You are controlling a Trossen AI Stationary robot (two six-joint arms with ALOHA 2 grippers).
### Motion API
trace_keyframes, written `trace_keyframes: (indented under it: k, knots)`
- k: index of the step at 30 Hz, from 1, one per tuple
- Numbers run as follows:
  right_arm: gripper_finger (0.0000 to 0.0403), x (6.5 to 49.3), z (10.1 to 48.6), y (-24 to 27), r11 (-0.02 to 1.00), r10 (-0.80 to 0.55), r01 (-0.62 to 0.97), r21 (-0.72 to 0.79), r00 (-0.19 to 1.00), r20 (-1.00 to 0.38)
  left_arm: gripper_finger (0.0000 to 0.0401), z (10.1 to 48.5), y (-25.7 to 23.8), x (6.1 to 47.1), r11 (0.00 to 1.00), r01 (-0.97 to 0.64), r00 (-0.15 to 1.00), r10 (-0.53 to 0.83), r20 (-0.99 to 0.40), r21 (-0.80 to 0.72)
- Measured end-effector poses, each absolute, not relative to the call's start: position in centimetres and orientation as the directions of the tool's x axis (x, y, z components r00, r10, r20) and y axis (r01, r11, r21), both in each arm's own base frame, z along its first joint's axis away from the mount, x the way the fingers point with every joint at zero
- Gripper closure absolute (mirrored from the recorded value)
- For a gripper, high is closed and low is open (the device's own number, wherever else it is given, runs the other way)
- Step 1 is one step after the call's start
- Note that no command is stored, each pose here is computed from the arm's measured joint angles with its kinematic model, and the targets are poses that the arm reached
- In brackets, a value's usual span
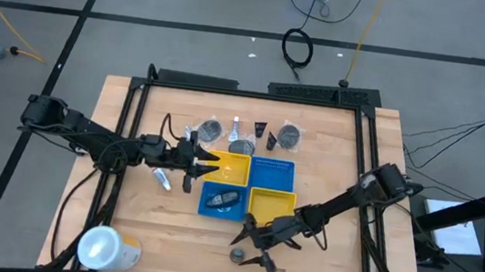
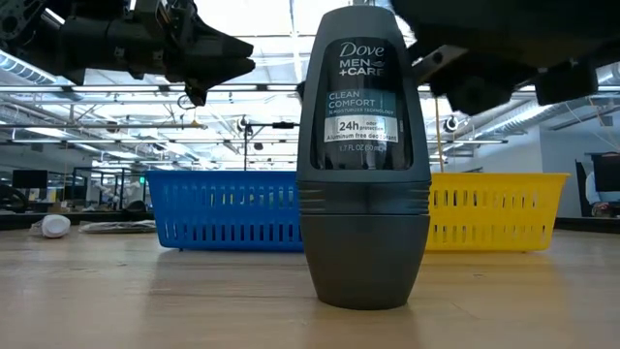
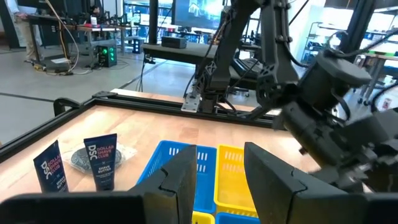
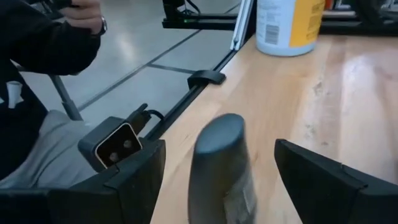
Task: Pick & Place Travel size toiletries
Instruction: Put the gray deodorant into the left blue bin
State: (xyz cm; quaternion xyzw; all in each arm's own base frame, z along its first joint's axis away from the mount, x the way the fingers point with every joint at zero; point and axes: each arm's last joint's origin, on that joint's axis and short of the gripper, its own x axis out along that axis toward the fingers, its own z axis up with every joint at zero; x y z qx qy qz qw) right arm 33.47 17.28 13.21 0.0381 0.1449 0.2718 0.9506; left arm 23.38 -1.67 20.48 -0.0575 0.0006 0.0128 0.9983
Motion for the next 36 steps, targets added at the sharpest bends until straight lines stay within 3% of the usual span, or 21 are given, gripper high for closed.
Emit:
trace_keyframes:
  k: [15,21,27,36]
  knots:
    - [0.0127,35.6,11.7,18.6,0.850,0.527,-0.499,0.171,0.793,-0.305,0.0270,20.4,-1.7,23.4,0.993,-0.026,1.000,0.025,-0.009,-0.114]
    - [0.0170,35.6,11.7,18.6,0.844,0.536,-0.509,0.170,0.787,-0.305,0.0270,20.4,-1.7,23.4,0.993,-0.026,1.000,0.025,-0.011,-0.114]
    - [0.0254,35.5,11.8,18.6,0.835,0.549,-0.522,0.171,0.779,-0.302,0.0270,20.4,-1.7,23.4,0.993,-0.026,1.000,0.025,-0.010,-0.114]
    - [0.0258,35.7,11.9,18.3,0.840,0.542,-0.519,0.160,0.785,-0.299,0.0270,20.4,-1.7,23.4,0.993,-0.027,1.000,0.026,-0.010,-0.113]
